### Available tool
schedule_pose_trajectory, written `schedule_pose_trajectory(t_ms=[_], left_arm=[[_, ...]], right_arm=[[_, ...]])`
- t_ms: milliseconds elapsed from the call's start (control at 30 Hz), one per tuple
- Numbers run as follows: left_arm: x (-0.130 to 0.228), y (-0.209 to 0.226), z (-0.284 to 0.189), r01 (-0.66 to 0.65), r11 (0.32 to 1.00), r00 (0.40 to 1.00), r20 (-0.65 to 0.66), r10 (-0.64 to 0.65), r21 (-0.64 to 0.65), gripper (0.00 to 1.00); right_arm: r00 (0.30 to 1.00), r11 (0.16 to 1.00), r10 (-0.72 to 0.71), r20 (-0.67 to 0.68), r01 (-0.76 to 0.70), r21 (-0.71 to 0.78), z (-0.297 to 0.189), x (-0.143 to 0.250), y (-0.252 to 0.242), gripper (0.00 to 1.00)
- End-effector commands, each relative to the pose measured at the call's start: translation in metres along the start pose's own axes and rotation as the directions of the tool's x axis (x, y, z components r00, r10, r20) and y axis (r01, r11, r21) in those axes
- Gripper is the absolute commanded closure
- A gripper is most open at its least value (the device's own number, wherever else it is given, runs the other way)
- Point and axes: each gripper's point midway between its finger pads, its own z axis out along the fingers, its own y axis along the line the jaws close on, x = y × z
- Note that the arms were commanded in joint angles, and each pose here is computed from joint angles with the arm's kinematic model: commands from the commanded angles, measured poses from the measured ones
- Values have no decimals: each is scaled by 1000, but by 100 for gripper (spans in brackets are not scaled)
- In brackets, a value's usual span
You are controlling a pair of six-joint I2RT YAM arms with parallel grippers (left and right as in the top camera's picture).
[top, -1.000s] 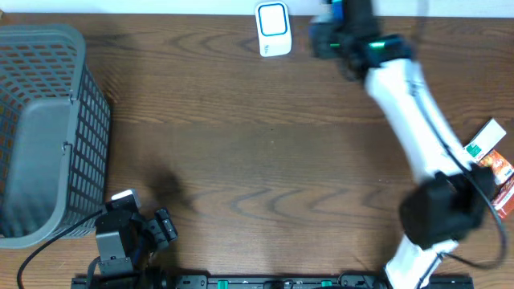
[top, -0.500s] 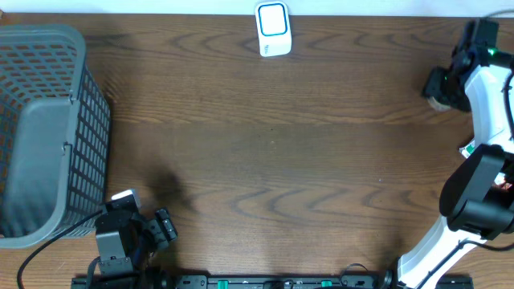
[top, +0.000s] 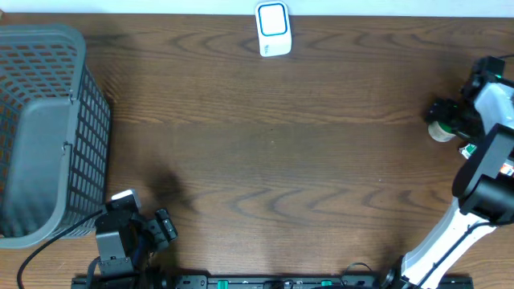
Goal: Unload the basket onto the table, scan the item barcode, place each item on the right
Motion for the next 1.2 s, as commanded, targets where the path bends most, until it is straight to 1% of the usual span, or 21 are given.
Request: schedule_pose_trajectory(t_ms=[0,100,200,300,367,433,500,533,567,700,767,867,933,967,1033,1100,1133,1167], left_arm=[[-1,-2,-2,-5,1000,1000,4,5,9,14],[-1,-2,-2,-5,1000,1000,4,5,9,14],[-1,-2,-2,-5,1000,1000,4,5,9,14],[-1,-2,-2,-5,1000,1000,3,5,10,14],[-1,-2,-2,-5,1000,1000,4,5,9,14],[-1,-2,-2,-5,1000,1000,4,5,9,14],[-1,-2,-2,-5,1000,1000,4,5,9,14],[-1,-2,-2,-5,1000,1000,4,5,9,14],[-1,-2,-2,-5,1000,1000,4,5,9,14],[-1,-2,-2,-5,1000,1000,4,5,9,14],[-1,-2,-2,-5,1000,1000,4,5,9,14],[-1,-2,-2,-5,1000,1000,4,5,9,14],[-1,-2,-2,-5,1000,1000,4,5,9,14],[-1,-2,-2,-5,1000,1000,4,5,9,14],[-1,-2,-2,-5,1000,1000,4,5,9,14],[-1,-2,-2,-5,1000,1000,4,5,9,14],[-1,-2,-2,-5,1000,1000,4,5,9,14],[-1,-2,-2,-5,1000,1000,4,5,9,14]], right_arm=[[997,998,55,-47,-54,29,14,5,-33,1],[996,991,86,-3,-86,-102,-11,-8,-24,1],[990,975,98,99,-75,-210,-61,-28,-12,1],[965,947,90,245,-7,-322,-132,-45,5,1],[927,919,71,369,82,-385,-191,-50,18,1],[872,903,71,485,151,-403,-252,-46,25,1],[824,885,63,564,214,-413,-307,-25,34,1],[803,870,53,593,254,-422,-331,-9,40,1],[782,847,37,622,305,-435,-358,14,48,1],[715,753,-11,699,466,-464,-423,88,69,1],[681,720,-28,732,522,-458,-445,121,71,1],[662,684,-49,748,568,-457,-461,162,65,1],[675,671,-69,735,577,-466,-461,192,55,1],[673,685,-86,735,576,-447,-459,202,46,1],[653,740,-110,750,557,-377,-454,212,25,1],[657,781,-116,745,524,-340,-448,224,7,9],[653,800,-128,747,513,-311,-445,230,-2,1],[642,818,-139,754,503,-278,-444,234,-11,1]])
